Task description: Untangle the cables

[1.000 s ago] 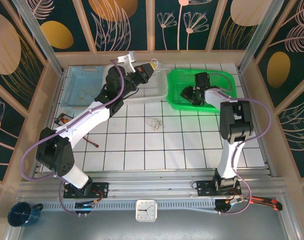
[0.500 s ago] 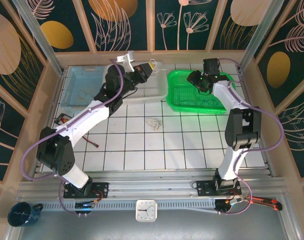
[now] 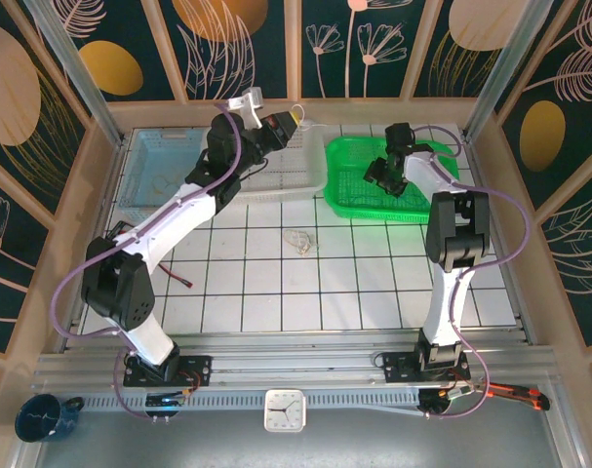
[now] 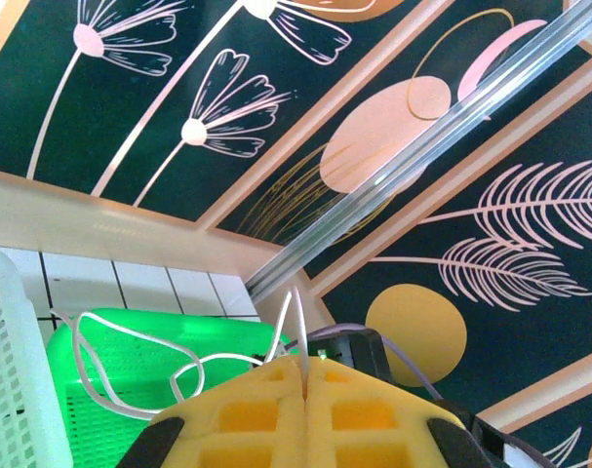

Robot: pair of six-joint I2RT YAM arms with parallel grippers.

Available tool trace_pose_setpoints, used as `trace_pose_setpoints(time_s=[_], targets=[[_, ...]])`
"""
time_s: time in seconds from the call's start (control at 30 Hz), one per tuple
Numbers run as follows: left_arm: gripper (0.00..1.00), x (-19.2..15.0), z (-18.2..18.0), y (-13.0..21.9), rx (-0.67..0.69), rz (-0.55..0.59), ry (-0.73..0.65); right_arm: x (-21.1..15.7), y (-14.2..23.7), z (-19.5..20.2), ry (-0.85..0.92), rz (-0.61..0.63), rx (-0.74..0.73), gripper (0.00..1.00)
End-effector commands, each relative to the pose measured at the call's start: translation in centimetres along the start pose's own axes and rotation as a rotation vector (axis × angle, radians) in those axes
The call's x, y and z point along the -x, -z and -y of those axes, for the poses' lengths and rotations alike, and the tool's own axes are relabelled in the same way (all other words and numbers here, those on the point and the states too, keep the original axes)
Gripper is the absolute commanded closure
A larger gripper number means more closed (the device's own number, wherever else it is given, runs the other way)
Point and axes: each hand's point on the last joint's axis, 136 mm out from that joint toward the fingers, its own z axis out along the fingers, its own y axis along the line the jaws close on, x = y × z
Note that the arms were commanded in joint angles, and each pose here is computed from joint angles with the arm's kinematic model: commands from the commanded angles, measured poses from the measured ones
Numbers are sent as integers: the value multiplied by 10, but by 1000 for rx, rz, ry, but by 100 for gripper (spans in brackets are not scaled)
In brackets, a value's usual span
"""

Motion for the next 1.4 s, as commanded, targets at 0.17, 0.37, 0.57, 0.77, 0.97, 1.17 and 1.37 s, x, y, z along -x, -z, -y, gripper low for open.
trace_pose_setpoints(time_s=[0.17, 0.37, 0.57, 0.77, 0.97, 1.17, 1.37], targets=[[100, 10, -1, -9, -19, -5, -7, -35, -4, 2, 71, -139, -28, 36], [100, 10, -5, -10, -17, -10, -2, -40, -24, -3, 78, -196, -14, 37], [100, 12, -8, -10, -15, -5, 3, -21, -37, -3, 57, -159, -30, 58], [100, 13, -9, -8, -16, -3, 4, 12, -28, -10, 19, -80, 9, 100], [100, 12, -10, -7, -17, -4, 8, 53, 2, -12, -23, 41, 57, 100], [100, 11, -11, -7, -23, -2, 20, 80, 18, -10, -67, 118, 90, 100], [100, 11, -12, -6, -25, 4, 33, 97, 36, -20, -74, 172, 157, 100]])
